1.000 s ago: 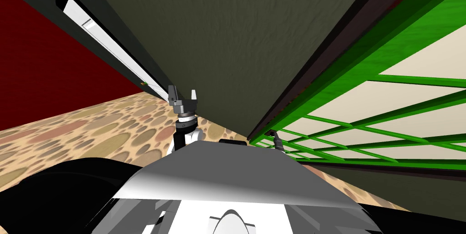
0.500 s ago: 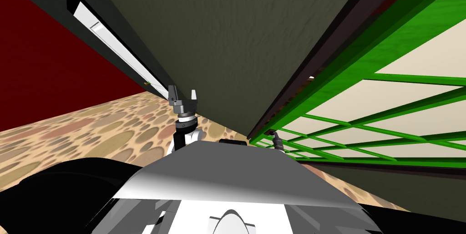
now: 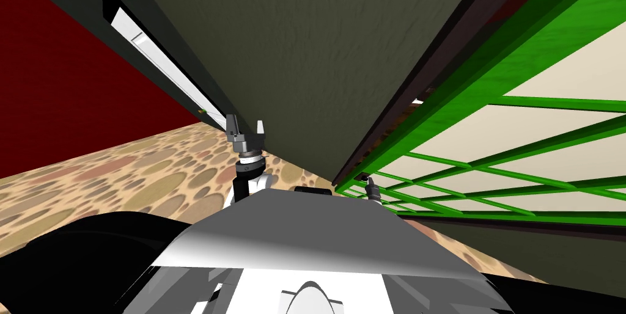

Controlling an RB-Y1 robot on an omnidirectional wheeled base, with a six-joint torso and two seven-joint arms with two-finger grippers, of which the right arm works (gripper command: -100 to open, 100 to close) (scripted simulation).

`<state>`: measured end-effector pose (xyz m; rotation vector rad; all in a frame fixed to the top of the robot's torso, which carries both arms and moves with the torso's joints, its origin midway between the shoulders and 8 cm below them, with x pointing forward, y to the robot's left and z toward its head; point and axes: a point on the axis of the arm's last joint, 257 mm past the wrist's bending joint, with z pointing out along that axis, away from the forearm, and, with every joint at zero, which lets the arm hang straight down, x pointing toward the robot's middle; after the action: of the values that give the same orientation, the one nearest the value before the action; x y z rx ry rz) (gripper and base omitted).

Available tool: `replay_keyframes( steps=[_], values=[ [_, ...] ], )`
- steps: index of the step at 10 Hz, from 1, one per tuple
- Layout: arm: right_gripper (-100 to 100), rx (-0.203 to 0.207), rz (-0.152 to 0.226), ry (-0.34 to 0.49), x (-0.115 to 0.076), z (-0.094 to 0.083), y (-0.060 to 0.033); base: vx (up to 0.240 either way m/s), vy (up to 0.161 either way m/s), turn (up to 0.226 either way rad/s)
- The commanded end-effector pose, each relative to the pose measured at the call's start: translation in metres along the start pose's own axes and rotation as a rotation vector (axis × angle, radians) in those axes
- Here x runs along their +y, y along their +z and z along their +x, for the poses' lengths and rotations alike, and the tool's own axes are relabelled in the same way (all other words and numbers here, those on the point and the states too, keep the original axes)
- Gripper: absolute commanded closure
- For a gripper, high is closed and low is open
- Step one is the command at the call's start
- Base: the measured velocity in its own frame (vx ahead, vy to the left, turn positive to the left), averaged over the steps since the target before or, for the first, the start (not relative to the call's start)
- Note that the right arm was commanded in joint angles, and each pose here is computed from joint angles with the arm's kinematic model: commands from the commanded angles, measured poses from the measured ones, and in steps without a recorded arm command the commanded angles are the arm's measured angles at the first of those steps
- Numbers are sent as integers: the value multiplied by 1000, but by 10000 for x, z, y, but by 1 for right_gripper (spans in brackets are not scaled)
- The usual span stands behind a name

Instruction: Pull the door open

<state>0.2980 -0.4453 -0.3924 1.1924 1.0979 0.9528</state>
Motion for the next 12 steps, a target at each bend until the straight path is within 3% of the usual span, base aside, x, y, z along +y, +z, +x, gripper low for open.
replay_keyframes(
  steps=[1,5,8,9,12],
  values=[
    [100,10,-2,41,-10,95,13,-36,-10,16],
    [100,7,-1,183,-6,130,58,-47,-12,33],
    [100,6,-1,238,-5,142,72,-32,-10,26],
    [-100,-12,7,271,-29,69,63,-42,-17,21],
    [-100,-20,3,375,-20,109,87,-56,-11,27]
  ],
)
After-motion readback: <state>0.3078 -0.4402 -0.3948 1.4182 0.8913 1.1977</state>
